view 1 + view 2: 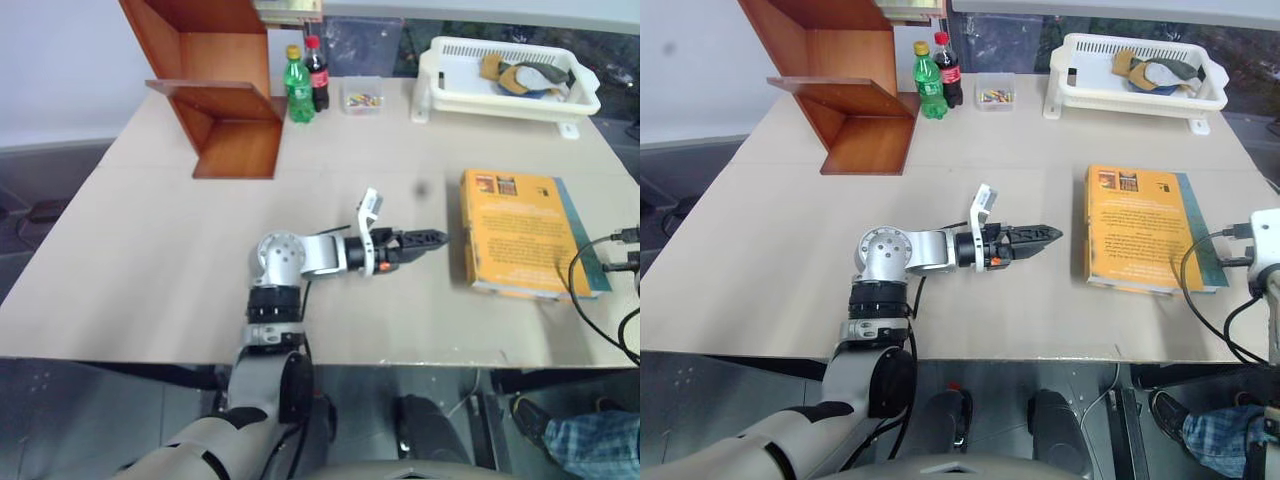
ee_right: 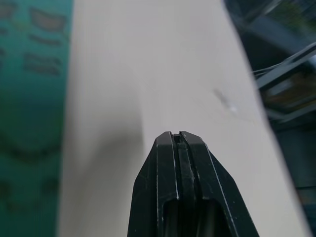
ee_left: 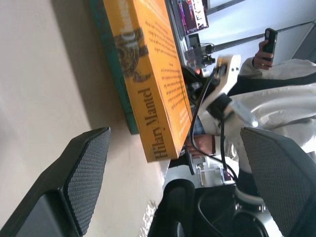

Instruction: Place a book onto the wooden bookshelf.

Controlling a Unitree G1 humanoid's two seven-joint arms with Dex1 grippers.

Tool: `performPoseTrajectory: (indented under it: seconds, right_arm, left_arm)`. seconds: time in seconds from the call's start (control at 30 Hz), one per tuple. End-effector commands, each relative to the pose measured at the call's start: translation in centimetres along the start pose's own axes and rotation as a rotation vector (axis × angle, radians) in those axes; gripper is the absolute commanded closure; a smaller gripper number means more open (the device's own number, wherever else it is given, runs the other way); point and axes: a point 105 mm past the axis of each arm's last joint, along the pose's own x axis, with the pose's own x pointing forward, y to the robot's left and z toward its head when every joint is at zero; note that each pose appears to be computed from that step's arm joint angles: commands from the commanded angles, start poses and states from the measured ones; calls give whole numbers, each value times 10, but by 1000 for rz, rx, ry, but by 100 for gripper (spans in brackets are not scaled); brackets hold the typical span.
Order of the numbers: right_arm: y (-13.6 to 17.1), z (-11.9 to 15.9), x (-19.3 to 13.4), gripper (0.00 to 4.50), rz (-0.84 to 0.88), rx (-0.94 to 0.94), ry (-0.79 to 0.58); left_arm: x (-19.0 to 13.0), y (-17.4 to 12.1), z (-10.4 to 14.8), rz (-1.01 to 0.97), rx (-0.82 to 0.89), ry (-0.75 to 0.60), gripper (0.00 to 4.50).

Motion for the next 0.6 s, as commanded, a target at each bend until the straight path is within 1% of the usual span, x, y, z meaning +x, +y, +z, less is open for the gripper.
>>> performPoseTrajectory:
  seconds: [0.03,0.1,0.2,0.4,0.6]
  right_arm:
    - [-4,12,6,443,19,146,-16]
    - [0,16,11,443,42,232,2]
    - [4,21,15,443,64,283,31]
    - [2,18,27,443,82,247,94]
    - [16,24,37,443,158,274,103]
  left_arm:
    - [-4,-12,7,-31,39,-21,0]
    - [-6,-13,9,-29,42,-33,0]
    - [-10,-12,13,-24,42,-51,0]
    - [-13,-11,14,-17,36,-63,0]
    - [-18,-9,15,-17,18,-72,0]
